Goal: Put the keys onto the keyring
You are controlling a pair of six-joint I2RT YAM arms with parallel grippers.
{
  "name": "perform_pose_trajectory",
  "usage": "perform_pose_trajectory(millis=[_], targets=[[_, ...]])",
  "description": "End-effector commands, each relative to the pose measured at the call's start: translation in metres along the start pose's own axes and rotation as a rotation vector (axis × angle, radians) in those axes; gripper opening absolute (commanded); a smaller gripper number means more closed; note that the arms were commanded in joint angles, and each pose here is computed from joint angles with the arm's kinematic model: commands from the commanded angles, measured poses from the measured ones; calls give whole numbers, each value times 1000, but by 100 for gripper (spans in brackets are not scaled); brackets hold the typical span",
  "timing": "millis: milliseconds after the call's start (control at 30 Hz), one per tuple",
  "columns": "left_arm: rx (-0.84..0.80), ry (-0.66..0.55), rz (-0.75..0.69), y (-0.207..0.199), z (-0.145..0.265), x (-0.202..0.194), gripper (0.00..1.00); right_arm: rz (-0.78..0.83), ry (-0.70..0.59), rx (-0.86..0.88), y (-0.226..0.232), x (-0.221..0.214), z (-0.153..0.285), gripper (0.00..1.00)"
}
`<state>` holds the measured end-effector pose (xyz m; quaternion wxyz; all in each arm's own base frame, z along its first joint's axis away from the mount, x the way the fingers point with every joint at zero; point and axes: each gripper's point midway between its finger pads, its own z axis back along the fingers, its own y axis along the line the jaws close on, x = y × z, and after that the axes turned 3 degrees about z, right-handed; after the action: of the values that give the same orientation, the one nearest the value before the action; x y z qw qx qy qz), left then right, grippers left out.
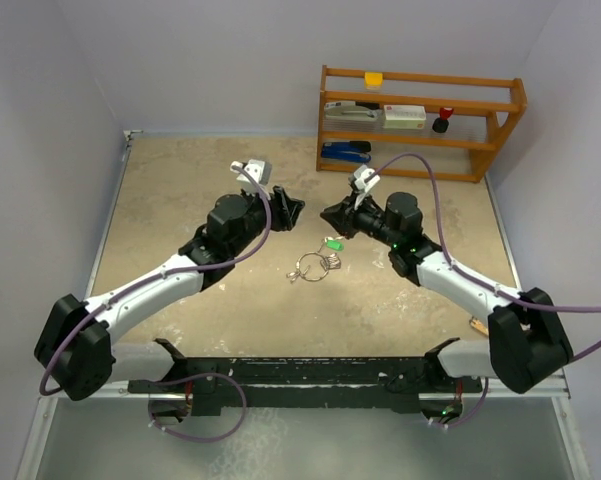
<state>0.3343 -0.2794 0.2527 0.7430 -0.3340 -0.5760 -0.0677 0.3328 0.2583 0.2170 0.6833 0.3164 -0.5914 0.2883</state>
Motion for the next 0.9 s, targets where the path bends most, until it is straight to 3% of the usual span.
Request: perform_pose_trajectory(millis=[0, 133, 333, 500, 700, 867], targets=[[103, -124, 24, 17, 9, 28, 52, -18, 117, -4, 0, -26, -5, 27], [156, -157, 57, 28, 12, 33, 60, -46, 223, 44, 15, -57, -13, 31], [231, -208, 86, 43, 20, 45, 63, -62, 375, 49, 33, -97, -26, 33], [259, -227, 90, 51, 24, 52, 63, -210, 497, -72, 32, -117, -34, 31], [261, -231, 85, 53, 28, 55, 63, -381, 524, -238, 26, -125, -33, 39], [267, -233, 74, 57, 34, 57, 63, -500, 570, -271, 34, -139, -33, 44]])
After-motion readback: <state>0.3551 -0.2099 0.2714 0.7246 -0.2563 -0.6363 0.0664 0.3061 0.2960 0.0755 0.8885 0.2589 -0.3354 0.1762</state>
